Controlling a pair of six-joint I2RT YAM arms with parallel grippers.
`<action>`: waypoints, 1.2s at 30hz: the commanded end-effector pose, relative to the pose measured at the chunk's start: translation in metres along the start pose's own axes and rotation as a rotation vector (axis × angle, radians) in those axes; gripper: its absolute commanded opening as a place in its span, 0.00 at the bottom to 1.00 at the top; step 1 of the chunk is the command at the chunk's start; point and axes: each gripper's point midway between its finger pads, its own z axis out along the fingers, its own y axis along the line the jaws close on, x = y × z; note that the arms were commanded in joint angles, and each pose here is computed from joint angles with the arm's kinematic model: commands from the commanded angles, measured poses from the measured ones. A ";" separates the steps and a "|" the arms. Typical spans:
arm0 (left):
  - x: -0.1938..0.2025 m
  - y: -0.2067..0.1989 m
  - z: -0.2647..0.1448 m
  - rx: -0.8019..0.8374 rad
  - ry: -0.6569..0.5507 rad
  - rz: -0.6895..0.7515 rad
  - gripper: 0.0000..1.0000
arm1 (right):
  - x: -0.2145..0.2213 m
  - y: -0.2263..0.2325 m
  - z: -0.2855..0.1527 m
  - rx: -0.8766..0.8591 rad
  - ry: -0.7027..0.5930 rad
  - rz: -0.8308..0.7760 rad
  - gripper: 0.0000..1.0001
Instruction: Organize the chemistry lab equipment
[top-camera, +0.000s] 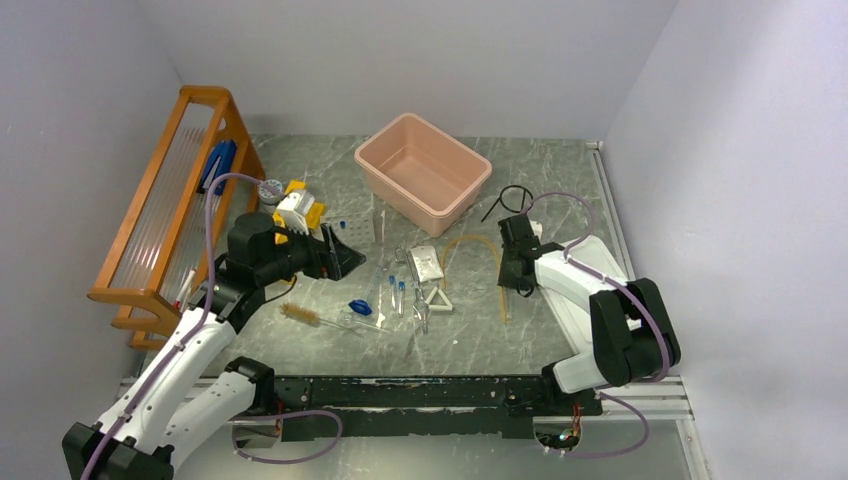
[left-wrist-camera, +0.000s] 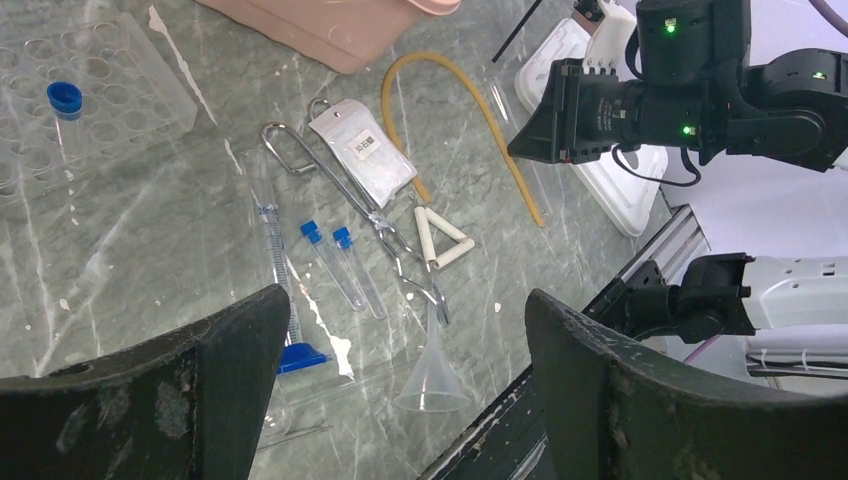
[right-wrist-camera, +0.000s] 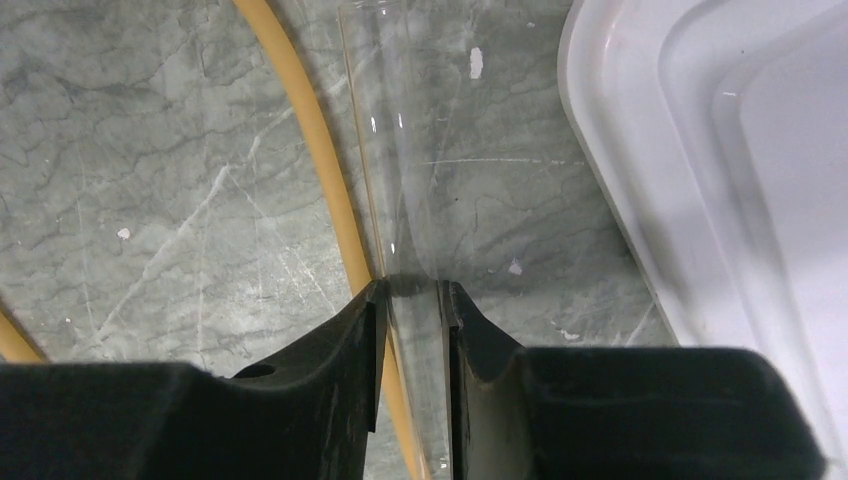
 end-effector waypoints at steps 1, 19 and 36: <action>-0.017 -0.007 -0.001 0.013 -0.041 0.011 0.91 | 0.012 0.007 0.012 -0.021 0.052 -0.015 0.28; -0.007 -0.029 0.020 0.121 0.061 -0.205 0.87 | -0.006 0.075 -0.101 -0.553 -0.126 -0.075 0.13; -0.030 -0.116 0.085 0.310 0.041 -0.298 0.86 | -0.010 0.186 -0.241 -1.342 -0.277 -0.265 0.11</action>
